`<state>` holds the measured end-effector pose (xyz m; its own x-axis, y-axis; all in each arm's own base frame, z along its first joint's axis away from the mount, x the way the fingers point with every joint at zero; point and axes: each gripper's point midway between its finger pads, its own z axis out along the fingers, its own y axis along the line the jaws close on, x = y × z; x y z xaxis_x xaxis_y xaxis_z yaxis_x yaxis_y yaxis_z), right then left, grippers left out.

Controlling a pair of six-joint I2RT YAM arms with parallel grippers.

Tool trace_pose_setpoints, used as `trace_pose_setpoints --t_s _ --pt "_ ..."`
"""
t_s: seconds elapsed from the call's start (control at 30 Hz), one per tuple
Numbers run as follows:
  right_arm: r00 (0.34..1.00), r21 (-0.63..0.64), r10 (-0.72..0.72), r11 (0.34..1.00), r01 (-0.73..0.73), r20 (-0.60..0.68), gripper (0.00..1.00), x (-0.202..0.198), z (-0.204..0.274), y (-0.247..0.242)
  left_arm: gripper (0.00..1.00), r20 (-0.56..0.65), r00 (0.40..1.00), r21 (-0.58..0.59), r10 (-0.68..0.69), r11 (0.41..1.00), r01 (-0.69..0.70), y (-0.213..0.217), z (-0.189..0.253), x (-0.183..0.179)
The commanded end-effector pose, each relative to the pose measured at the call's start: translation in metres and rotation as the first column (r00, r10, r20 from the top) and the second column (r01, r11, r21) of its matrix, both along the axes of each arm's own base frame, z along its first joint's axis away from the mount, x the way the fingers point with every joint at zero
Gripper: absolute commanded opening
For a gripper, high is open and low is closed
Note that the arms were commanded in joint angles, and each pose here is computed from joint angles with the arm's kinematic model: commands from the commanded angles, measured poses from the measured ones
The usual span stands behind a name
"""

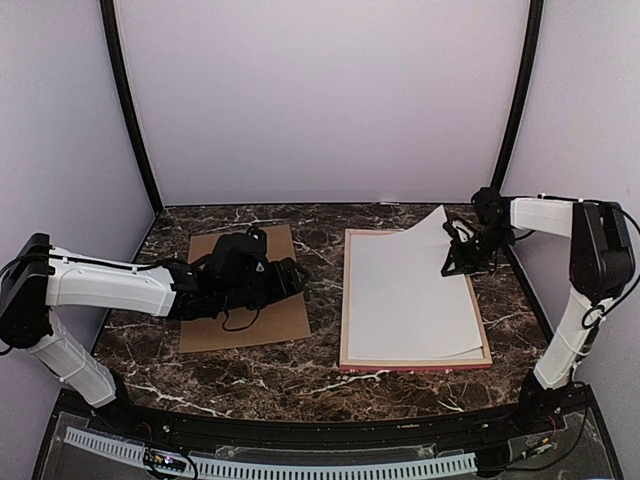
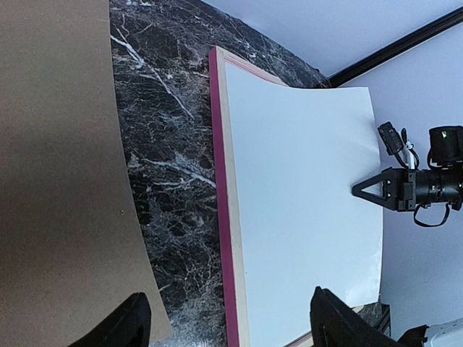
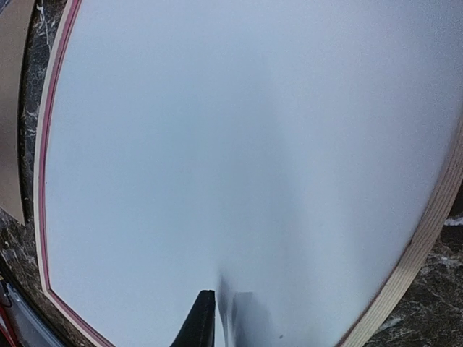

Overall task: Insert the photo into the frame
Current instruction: Place the photo on the glass panel.

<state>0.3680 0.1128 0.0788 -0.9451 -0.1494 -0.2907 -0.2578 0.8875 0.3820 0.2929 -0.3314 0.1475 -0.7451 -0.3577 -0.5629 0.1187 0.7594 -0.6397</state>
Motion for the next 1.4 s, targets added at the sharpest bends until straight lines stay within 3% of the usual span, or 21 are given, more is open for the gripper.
trace_pose_setpoints --t_s 0.0,0.5,0.87,1.37 --pt "1.0 -0.01 -0.013 1.0 0.013 0.016 0.15 0.009 0.001 -0.001 0.78 0.022 1.0 -0.009 -0.006 1.0 0.006 -0.004 0.008 0.005" --pt "0.997 -0.061 -0.071 0.996 0.072 0.012 0.51 0.013 -0.006 -0.011 0.78 0.039 0.999 0.016 -0.006 1.0 0.005 -0.002 0.008 0.008" --pt "0.991 -0.127 -0.125 0.983 0.129 0.042 0.64 0.018 -0.003 -0.025 0.78 0.061 0.998 0.055 0.004 0.998 -0.008 0.003 0.011 0.011" --pt "0.976 -0.236 -0.205 0.947 0.218 0.078 0.68 0.027 -0.004 -0.047 0.78 0.098 0.994 0.131 0.04 0.99 -0.053 0.024 0.015 0.018"
